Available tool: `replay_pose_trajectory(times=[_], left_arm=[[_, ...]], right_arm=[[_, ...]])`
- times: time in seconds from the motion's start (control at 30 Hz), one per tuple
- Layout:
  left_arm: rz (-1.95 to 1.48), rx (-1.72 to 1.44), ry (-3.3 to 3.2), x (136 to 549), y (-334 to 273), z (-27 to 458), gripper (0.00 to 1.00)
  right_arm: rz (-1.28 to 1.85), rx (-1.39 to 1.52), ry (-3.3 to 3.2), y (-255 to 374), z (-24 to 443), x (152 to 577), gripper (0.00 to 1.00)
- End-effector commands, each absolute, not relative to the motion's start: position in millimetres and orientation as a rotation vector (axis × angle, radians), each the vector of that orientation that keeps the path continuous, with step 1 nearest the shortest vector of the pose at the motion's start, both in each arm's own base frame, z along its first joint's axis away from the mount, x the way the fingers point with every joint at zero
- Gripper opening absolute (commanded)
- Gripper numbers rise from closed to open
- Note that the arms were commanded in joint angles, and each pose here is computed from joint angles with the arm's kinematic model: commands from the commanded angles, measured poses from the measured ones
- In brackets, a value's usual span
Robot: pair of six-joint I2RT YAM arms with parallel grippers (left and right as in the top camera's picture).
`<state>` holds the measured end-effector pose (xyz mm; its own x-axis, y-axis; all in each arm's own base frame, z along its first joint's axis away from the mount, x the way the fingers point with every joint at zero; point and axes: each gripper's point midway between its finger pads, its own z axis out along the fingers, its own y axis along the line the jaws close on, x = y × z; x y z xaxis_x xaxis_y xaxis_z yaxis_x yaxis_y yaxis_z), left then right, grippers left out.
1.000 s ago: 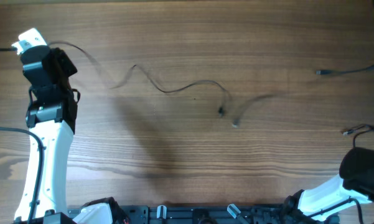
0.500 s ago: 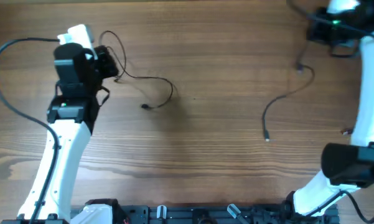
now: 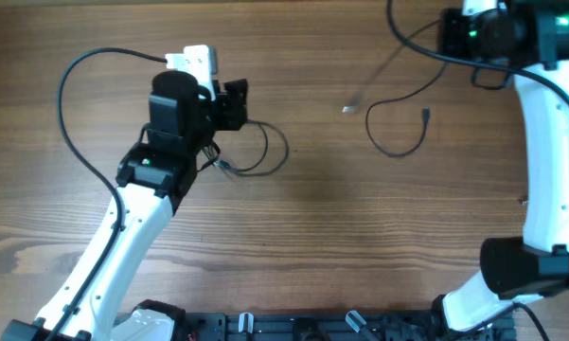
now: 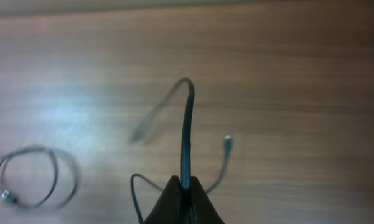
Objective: Untangle cables
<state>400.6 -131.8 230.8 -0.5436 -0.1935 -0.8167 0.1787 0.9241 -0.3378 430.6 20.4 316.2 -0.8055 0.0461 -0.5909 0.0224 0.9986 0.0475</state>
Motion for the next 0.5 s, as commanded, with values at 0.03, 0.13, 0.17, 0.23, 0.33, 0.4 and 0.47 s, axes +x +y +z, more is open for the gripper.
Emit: replay_pose_trajectory(times=[0.03,0.13,0.17,0.23,0.33,0.4,0.47], left_arm=[[-0.533,0.1,2.151,391,-173,210,0.96],[-0.572,0.175,2.171,380,-200,204,1.0],[-0.593,0.205,2.173,375,-209,203,1.0],[-0.623,0.252,2.182,365,-223,202,1.0],[-0.648,0.321,2.21,348,-243,196,1.0],[-0.658,0.349,2.219,341,-250,194,1.0],[-0.671,0.374,2.215,335,-258,195,1.0]], right_arm=[[-0.058,0.229,2.386,-35,345,432,0.04],[-0.144,0.429,2.28,-91,360,436,0.04],[-0.186,0.481,2.249,-112,364,435,0.04],[-0.261,0.595,2.189,-157,371,426,0.04],[-0.393,0.94,2.003,-250,384,388,0.04],[-0.461,1.145,1.908,-303,384,345,0.04],[-0.455,1.337,1.842,-346,373,299,0.04]])
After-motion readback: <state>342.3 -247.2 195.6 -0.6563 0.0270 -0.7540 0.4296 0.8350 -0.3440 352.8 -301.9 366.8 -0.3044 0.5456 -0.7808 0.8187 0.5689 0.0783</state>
